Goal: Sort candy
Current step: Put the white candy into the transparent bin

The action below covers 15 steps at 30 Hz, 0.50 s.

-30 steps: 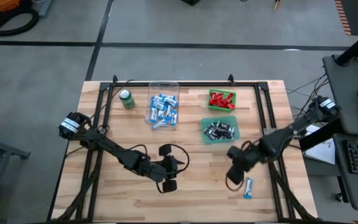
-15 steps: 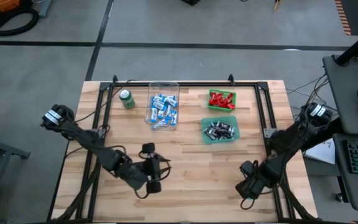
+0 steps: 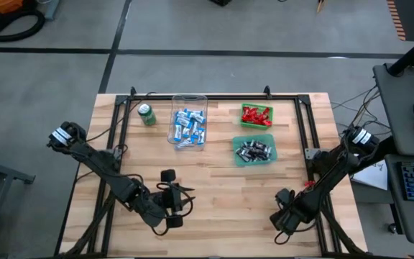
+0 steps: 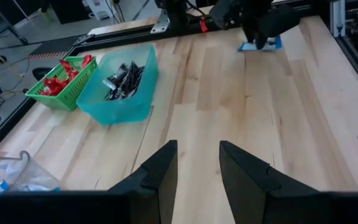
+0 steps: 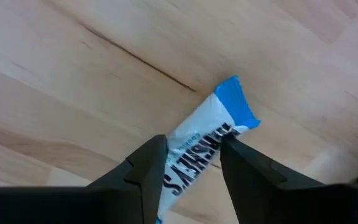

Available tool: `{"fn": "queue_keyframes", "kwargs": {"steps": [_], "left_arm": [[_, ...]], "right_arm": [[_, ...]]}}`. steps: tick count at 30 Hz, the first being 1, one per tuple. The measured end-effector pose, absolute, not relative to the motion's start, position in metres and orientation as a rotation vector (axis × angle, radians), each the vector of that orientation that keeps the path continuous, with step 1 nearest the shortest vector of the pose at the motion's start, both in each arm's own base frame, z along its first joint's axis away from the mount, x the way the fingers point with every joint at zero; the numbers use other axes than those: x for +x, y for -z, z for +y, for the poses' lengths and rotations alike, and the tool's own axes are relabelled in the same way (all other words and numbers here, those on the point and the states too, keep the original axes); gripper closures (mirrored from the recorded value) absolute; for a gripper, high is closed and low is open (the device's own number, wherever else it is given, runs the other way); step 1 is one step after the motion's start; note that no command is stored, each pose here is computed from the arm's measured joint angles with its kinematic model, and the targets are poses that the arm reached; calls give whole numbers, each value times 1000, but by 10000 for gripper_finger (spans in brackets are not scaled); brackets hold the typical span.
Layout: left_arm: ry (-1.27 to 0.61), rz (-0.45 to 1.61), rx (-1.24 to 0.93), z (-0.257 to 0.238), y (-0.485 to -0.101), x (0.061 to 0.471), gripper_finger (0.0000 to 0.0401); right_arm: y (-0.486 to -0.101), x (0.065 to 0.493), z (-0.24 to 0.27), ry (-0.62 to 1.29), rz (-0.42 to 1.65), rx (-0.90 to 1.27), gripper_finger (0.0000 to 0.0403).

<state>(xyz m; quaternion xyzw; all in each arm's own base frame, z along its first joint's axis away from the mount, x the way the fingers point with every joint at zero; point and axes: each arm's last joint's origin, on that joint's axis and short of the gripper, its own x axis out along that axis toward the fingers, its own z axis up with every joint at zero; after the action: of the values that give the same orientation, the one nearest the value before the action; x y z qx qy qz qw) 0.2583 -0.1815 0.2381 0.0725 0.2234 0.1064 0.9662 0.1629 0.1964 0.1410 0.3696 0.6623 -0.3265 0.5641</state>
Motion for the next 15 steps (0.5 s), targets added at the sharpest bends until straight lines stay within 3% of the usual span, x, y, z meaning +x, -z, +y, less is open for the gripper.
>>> {"fn": "queue_keyframes", "kwargs": {"steps": [15], "left_arm": [[-216, 441, 129, -190, -223, 268, 299]], "right_arm": [[-149, 178, 193, 539, 1184, 653, 340]]}}
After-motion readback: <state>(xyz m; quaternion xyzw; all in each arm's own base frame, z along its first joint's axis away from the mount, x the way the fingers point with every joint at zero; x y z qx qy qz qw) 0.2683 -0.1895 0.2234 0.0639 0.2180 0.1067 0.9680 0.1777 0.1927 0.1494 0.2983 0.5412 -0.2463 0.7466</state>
